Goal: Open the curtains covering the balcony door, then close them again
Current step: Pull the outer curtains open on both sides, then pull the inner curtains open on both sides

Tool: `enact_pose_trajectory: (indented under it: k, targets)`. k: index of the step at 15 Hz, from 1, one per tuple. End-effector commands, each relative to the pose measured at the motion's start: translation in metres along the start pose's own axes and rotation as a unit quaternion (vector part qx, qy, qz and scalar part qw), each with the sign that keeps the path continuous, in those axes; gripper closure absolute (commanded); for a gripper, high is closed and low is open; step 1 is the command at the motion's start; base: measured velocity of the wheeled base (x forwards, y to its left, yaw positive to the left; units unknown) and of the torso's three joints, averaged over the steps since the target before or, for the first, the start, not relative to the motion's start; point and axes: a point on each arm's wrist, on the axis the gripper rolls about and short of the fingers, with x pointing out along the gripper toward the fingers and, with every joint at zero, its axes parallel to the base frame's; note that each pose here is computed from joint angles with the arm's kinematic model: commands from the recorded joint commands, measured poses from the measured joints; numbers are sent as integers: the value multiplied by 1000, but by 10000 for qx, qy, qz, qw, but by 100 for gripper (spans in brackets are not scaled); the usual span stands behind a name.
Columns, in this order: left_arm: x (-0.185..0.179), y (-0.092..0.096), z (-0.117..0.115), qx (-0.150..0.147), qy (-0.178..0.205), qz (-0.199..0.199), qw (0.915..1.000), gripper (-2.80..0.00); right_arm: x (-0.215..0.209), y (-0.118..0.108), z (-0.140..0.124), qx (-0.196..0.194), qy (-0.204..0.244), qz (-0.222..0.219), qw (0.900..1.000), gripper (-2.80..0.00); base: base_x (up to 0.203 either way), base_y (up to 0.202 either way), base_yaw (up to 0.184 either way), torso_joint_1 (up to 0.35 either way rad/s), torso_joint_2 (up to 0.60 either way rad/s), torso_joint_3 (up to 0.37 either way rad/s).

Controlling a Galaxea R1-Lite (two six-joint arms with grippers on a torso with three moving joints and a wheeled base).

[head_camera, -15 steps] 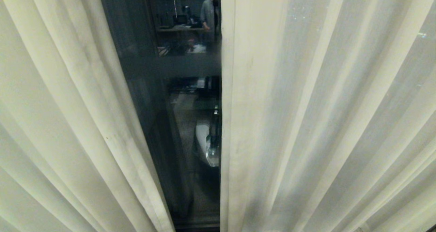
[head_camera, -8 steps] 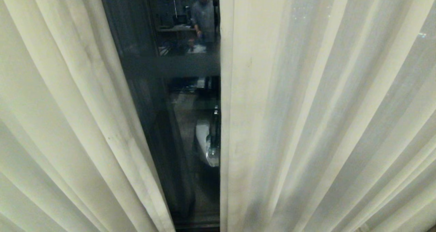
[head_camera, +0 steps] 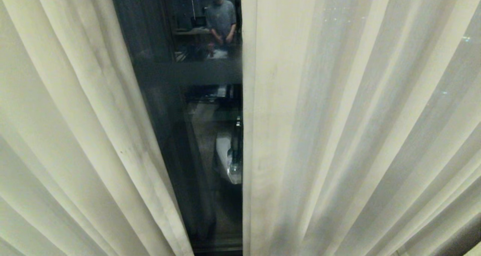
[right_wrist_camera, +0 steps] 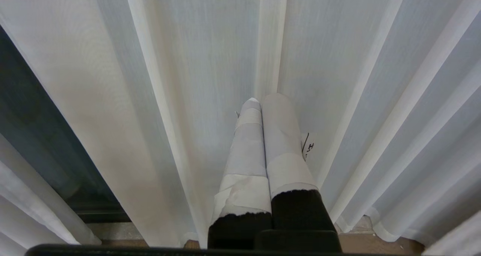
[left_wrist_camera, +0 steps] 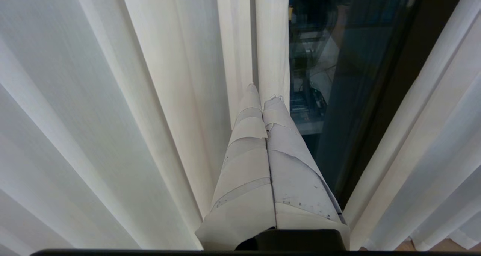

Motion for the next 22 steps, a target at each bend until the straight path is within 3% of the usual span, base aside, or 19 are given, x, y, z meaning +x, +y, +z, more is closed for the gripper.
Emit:
enact_pose_trajectory:
  k: [1,6,11,16,20,22]
  targets:
    - [0,0,0,2,-13,8,10000,0,0,0,0,-2,8,0,10000,0,0,0,0,0,0,0]
    - [0,0,0,-83,-33,32,10000,0,0,0,0,-2,8,6,10000,0,0,0,0,0,0,0]
    - [-7,1,26,-128,-709,10,9974,0,0,0,0,-2,8,-1,10000,0,0,0,0,0,0,0]
    - [-31,-1,66,-44,-966,-819,9919,0,0,0,0,-2,8,6,10000,0,0,0,0,0,0,0]
    - [-31,-1,104,-36,-758,-1401,9872,0,0,0,0,-2,8,-2,10000,0,0,0,0,0,0,0]
    - [-24,0,131,-41,-693,-1497,9863,0,0,0,0,-2,7,-2,10000,0,0,0,0,0,0,0]
